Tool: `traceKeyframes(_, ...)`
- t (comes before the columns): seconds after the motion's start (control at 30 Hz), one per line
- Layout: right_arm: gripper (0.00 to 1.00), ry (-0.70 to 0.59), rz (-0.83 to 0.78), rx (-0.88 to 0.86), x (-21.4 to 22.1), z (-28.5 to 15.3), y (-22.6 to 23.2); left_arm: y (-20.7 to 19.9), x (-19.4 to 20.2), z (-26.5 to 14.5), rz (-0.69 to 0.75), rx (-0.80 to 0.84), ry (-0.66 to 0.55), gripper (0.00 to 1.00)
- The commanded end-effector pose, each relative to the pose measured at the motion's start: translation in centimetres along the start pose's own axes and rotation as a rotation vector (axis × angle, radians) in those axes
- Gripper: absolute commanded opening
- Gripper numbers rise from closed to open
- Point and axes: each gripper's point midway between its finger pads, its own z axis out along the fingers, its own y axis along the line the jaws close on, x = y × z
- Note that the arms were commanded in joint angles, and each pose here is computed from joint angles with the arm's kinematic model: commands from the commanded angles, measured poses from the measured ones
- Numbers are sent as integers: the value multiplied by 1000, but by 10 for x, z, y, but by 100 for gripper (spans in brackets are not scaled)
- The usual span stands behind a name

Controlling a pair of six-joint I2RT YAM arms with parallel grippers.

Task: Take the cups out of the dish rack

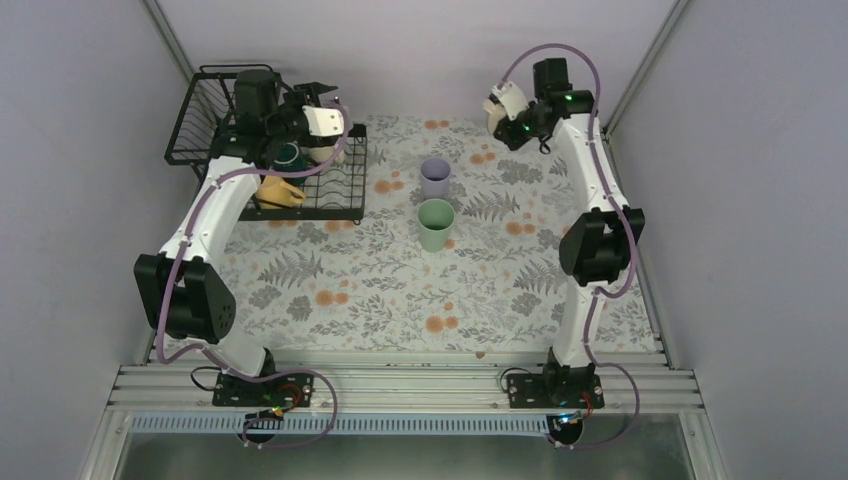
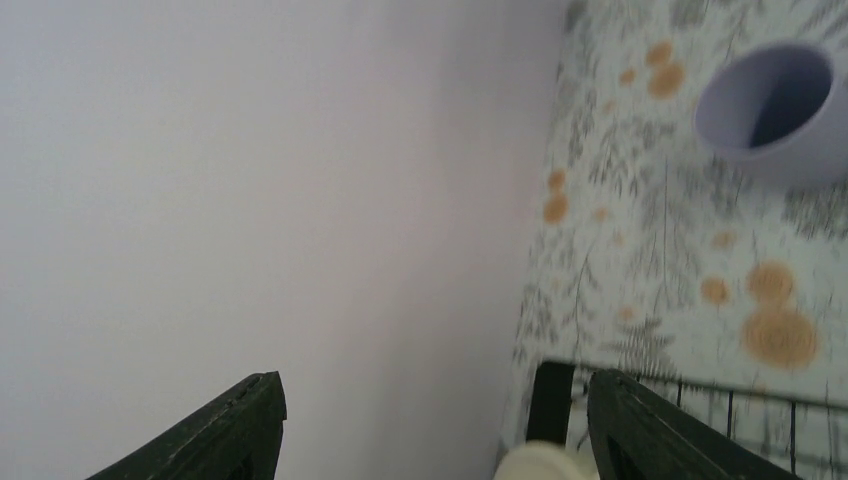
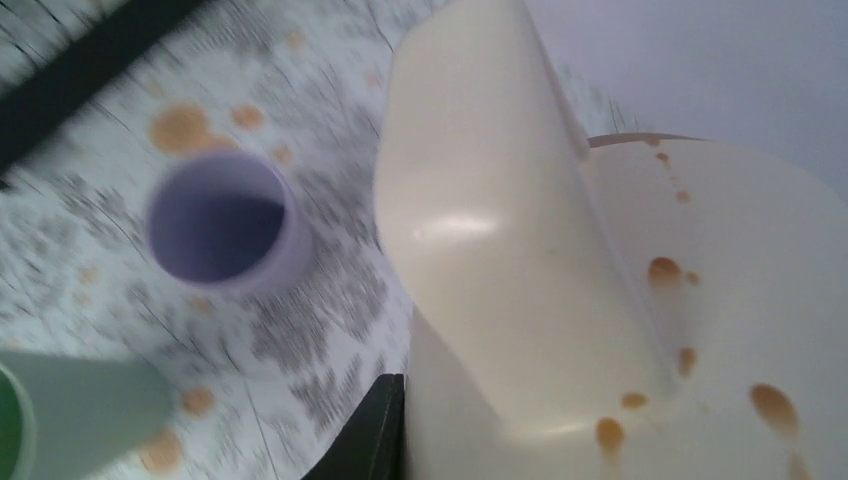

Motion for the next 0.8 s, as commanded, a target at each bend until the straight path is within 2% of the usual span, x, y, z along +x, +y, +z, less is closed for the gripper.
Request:
traceKeyframes(0.0,3,215,-53,46,49,-1,-6,-8,42,-2,90,0,218,75)
traceKeyframes(0.17,4,398,-60,24,95,16,-5,-13,73,1,166,-11,361,75)
traceKeyframes(0.3,4,481,-80,8,116,28,-1,-22,95,7,238,17,451,75)
traceKeyframes(0.53,4,584,-93,-45,148,61,9,-36,108,20,243,82,458,76)
traceKeyframes(0.77,4,631,-103,-95,161,88,25,-58,119,35,239,189,433,76)
